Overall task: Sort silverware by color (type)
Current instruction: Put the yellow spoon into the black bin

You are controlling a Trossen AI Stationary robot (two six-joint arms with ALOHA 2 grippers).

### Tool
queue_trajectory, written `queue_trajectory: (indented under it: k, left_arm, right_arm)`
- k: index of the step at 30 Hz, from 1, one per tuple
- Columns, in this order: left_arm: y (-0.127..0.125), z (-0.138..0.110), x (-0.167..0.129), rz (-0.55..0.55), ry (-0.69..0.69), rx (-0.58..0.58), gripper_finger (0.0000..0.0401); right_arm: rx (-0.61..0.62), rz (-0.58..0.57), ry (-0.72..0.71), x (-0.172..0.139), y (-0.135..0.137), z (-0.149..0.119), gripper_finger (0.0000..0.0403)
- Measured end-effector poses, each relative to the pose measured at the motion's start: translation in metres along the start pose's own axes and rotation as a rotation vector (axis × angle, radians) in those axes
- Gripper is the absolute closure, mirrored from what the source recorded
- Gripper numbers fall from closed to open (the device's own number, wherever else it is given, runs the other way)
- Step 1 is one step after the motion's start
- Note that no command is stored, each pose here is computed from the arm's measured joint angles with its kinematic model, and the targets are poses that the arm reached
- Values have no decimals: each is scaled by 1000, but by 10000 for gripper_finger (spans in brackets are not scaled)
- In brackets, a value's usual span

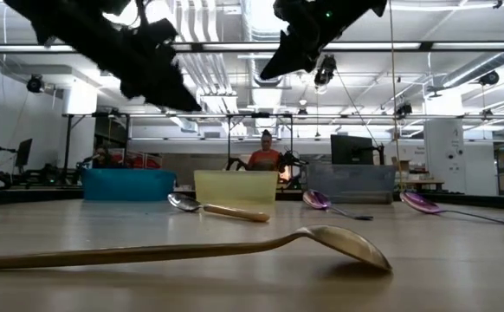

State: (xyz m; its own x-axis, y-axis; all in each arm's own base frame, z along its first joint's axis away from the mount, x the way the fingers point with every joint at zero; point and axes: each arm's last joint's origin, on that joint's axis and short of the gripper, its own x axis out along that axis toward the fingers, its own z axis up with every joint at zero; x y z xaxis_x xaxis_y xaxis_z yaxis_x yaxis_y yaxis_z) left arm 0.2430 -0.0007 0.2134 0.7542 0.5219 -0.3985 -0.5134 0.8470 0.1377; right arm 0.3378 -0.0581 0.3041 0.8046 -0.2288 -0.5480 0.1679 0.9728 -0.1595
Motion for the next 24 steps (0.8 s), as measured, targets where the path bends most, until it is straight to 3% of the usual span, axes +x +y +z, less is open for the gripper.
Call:
queue_trajectory:
  k: [5, 15, 24]
  left_arm:
    - [-10, -33, 16, -40, 115, 33, 244]
    - [-27, -65, 43, -39, 252, 96, 360]
    - [-29, -87, 51, -13, 330, 94, 399]
  right_arm:
    - [43, 96, 29, 8, 6, -10, 394]
    - [201, 225, 190, 53, 34, -38, 387]
    - [231, 271, 284, 94, 74, -65, 309]
